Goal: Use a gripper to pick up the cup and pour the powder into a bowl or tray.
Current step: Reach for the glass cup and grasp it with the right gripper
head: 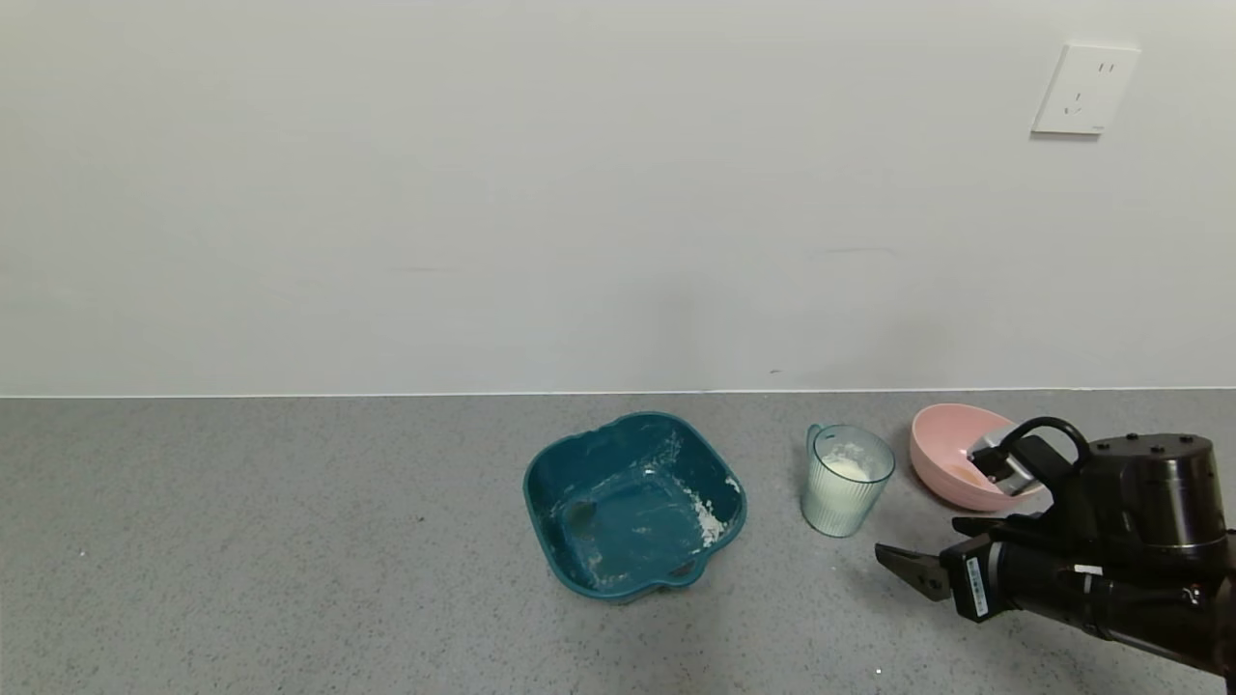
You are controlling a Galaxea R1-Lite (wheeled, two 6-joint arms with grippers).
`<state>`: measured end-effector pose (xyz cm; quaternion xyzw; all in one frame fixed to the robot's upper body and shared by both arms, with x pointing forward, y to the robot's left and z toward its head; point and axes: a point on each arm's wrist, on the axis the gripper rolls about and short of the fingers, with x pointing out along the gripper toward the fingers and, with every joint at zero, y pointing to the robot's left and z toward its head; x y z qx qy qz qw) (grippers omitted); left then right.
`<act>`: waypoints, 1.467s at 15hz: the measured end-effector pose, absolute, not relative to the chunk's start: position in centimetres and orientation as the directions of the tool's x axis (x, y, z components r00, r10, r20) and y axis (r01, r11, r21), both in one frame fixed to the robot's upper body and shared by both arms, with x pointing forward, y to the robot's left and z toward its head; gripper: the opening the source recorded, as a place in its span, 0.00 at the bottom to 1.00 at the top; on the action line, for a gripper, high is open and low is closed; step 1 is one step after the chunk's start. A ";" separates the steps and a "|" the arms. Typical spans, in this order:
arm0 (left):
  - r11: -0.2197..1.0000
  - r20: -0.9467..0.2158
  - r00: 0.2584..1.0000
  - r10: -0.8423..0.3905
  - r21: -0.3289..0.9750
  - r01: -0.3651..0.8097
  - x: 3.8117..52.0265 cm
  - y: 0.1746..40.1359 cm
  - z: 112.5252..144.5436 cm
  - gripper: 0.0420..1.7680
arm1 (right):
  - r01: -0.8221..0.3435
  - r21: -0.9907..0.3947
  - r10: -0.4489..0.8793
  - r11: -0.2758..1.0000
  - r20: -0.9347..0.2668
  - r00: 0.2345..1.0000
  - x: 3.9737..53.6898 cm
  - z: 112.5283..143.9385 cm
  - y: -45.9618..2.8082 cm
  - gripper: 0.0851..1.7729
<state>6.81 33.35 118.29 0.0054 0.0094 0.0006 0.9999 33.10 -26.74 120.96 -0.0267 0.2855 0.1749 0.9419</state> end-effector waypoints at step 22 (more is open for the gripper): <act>1.000 -0.018 1.000 0.001 0.011 -0.001 6.8 33.4 118.3 0.97 | -0.321 0.039 0.312 0.946 -0.373 0.874 40.3 114.2 -24.9 0.96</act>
